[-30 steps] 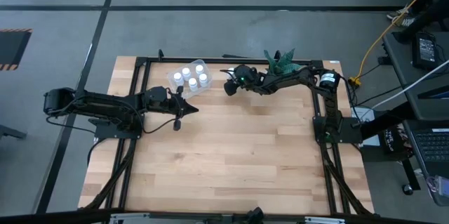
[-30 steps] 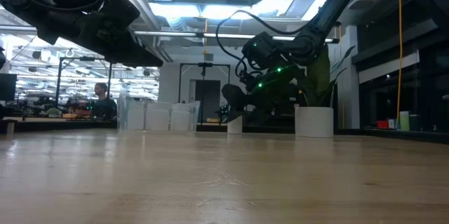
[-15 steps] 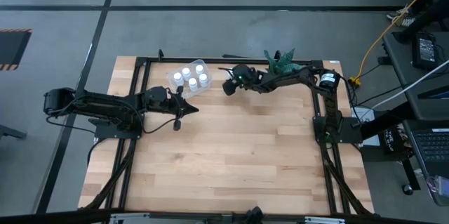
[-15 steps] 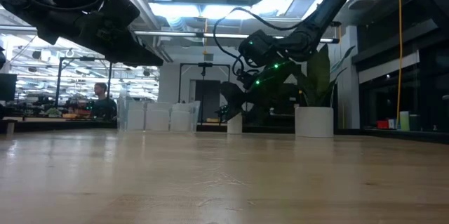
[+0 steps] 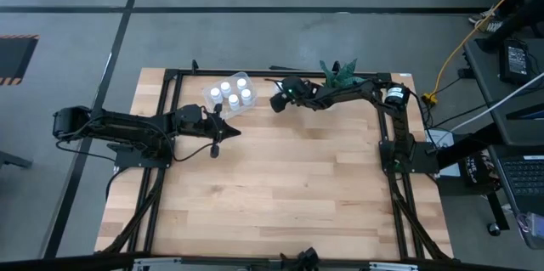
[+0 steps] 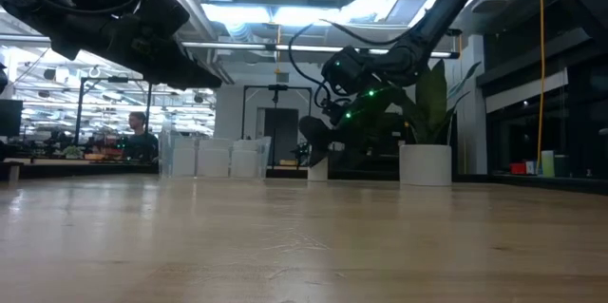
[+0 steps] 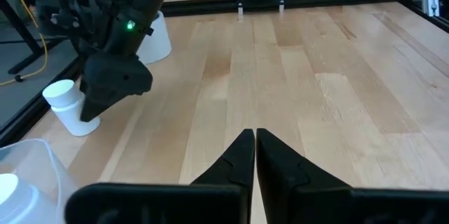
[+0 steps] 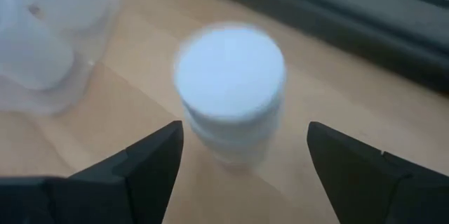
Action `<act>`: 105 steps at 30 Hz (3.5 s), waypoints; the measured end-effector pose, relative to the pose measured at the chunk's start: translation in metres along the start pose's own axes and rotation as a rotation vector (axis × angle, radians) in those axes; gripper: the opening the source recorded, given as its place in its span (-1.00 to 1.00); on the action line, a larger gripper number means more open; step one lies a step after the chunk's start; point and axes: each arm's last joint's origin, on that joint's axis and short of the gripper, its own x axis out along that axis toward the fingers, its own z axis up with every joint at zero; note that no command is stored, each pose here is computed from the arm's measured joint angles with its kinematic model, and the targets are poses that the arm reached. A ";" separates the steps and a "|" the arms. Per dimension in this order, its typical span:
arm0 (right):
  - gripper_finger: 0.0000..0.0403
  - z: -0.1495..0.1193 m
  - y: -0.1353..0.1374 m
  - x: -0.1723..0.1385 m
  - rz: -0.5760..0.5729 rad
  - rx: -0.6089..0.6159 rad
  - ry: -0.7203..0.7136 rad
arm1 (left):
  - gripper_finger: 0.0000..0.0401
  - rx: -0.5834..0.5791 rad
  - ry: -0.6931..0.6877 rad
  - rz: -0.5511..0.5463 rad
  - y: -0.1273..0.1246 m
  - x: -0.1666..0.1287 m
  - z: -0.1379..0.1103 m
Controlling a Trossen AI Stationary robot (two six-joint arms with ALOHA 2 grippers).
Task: Pick and place pill bottles into a basket
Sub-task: Put the white pill bottle into the transparent container
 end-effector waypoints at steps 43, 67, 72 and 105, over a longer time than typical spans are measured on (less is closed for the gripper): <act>-0.01 0.005 0.009 0.009 0.010 -0.097 -0.004 | -0.96 -0.001 -0.001 0.000 0.000 0.000 0.000; 0.08 0.006 0.010 0.009 0.039 -0.141 -0.007 | -0.95 -0.001 0.000 0.000 0.000 0.000 0.000; 0.04 0.005 0.010 0.009 0.037 -0.143 -0.002 | -0.93 -0.001 0.000 0.000 0.000 0.000 0.000; -0.14 -0.019 0.059 -0.034 0.291 -0.537 0.154 | -0.91 -0.025 -0.001 0.000 0.000 0.000 0.000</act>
